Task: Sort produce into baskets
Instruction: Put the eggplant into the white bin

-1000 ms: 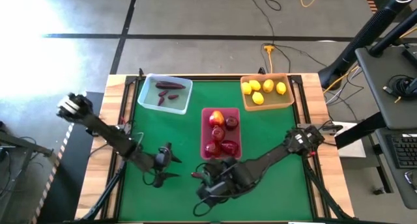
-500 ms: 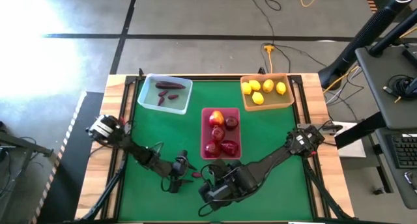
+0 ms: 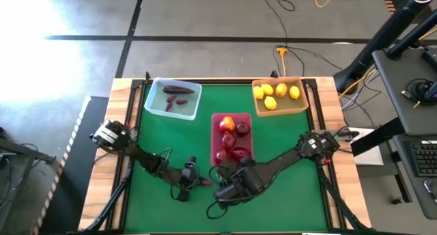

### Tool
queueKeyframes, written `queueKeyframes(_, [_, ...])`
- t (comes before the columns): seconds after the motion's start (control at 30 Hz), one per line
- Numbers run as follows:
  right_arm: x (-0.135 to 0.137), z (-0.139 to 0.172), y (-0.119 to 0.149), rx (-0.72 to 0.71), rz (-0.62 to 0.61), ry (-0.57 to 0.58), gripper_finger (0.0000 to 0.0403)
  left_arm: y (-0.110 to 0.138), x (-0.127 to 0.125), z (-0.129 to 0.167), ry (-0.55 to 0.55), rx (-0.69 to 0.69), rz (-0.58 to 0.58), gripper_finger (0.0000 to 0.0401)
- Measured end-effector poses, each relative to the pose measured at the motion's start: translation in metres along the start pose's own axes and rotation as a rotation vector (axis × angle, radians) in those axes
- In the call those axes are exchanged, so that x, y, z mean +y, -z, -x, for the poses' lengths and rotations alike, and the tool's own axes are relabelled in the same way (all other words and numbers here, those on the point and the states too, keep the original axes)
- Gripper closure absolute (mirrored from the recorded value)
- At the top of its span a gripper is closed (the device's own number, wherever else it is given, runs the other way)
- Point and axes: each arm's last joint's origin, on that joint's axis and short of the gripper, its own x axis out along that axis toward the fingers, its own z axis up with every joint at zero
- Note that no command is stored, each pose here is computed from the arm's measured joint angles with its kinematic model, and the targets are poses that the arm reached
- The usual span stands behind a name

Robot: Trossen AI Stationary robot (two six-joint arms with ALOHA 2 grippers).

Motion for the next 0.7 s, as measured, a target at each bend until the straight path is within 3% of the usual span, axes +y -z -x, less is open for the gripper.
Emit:
queueKeyframes(0.17, [-0.023, 0.007, -0.033, -0.003, 0.066, 0.009, 0.0160, -0.024, -0.002, 0.032, 0.116, 0.042, 0.102, 0.0350])
queueKeyframes(0.27, [-0.047, 0.021, -0.061, -0.038, 0.154, -0.004, 0.0157, -0.047, 0.002, 0.059, 0.083, 0.009, 0.146, 0.0350])
queueKeyframes(0.4, [-0.079, 0.030, -0.097, -0.142, 0.356, 0.085, 0.0159, -0.065, 0.025, 0.094, -0.194, 0.064, 0.175, 0.0350])
queueKeyframes(0.53, [-0.111, 0.031, -0.134, -0.199, 0.542, 0.151, 0.0163, -0.093, 0.060, 0.124, -0.456, 0.091, 0.320, 0.0350])
queueKeyframes(0.63, [-0.133, 0.027, -0.162, -0.226, 0.620, 0.163, 0.0163, -0.112, 0.092, 0.139, -0.604, 0.067, 0.439, 0.0350])
queueKeyframes(0.7, [-0.150, 0.020, -0.181, -0.253, 0.589, 0.183, 0.0163, -0.118, 0.116, 0.148, -0.715, 0.061, 0.503, 0.0350])
